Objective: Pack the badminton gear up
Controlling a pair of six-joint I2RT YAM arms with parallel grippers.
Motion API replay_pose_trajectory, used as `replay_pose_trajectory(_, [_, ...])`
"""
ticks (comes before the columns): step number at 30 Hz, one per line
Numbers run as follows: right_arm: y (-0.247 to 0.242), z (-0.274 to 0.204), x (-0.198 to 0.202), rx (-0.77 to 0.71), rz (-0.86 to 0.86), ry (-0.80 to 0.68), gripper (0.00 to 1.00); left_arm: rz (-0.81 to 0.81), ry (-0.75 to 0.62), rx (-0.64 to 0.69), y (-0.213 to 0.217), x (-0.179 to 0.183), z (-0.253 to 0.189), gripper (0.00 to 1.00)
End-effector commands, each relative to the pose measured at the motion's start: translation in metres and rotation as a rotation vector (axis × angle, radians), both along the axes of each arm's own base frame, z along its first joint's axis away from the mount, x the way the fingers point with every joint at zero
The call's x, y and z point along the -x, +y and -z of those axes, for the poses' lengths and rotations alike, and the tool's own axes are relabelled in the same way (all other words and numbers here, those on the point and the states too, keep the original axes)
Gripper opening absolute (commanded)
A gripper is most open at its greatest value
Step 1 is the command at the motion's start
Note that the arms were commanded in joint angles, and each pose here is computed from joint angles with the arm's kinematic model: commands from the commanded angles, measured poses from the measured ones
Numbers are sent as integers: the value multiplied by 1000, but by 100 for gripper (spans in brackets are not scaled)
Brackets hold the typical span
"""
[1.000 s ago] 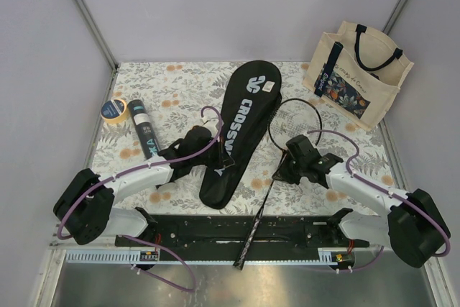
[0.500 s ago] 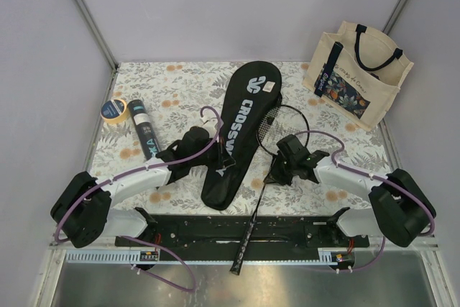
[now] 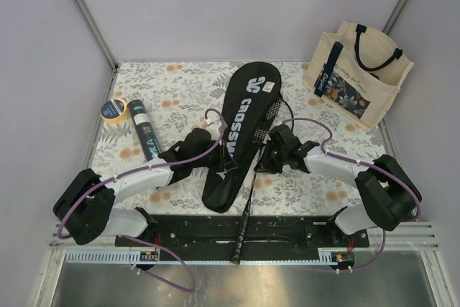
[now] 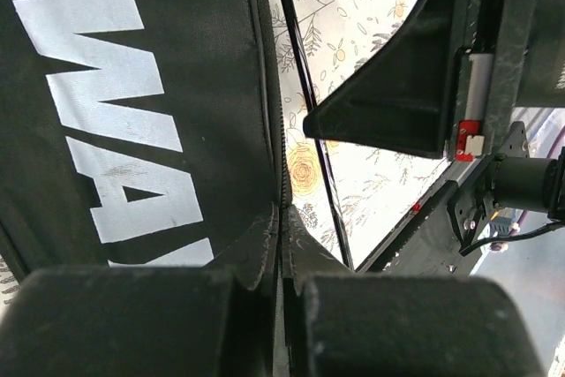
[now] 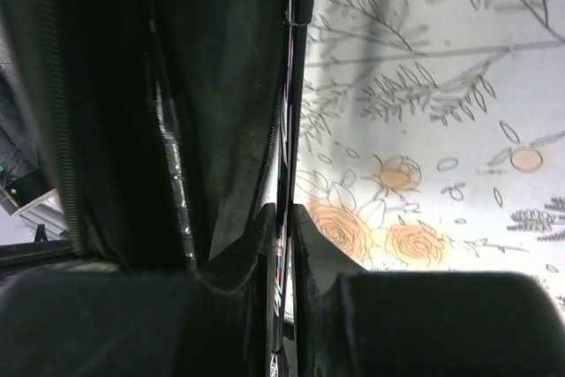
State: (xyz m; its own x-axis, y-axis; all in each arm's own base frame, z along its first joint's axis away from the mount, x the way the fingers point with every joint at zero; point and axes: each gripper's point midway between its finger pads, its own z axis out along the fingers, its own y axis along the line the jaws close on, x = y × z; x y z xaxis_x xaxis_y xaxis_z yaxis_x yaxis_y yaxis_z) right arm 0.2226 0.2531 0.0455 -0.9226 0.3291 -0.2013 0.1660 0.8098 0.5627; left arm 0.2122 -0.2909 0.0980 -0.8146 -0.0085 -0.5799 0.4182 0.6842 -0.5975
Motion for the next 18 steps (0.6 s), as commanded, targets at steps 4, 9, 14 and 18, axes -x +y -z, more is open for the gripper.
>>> replay_pose_trajectory(4, [24, -35, -50, -25, -48, -253, 0, 58, -22, 37, -10, 4, -1, 0])
replay_pose_trajectory(9, [41, -40, -69, -80, -32, -292, 0, 54, -3, 69, -11, 10, -1, 0])
replay_pose_trajectory(14, [52, -42, -86, -143, 23, -340, 0, 45, 21, 96, -11, 15, 0, 0])
replay_pose_trajectory(18, [65, -46, -85, -248, 9, -358, 0, 44, 22, 65, -7, 15, 6, 0])
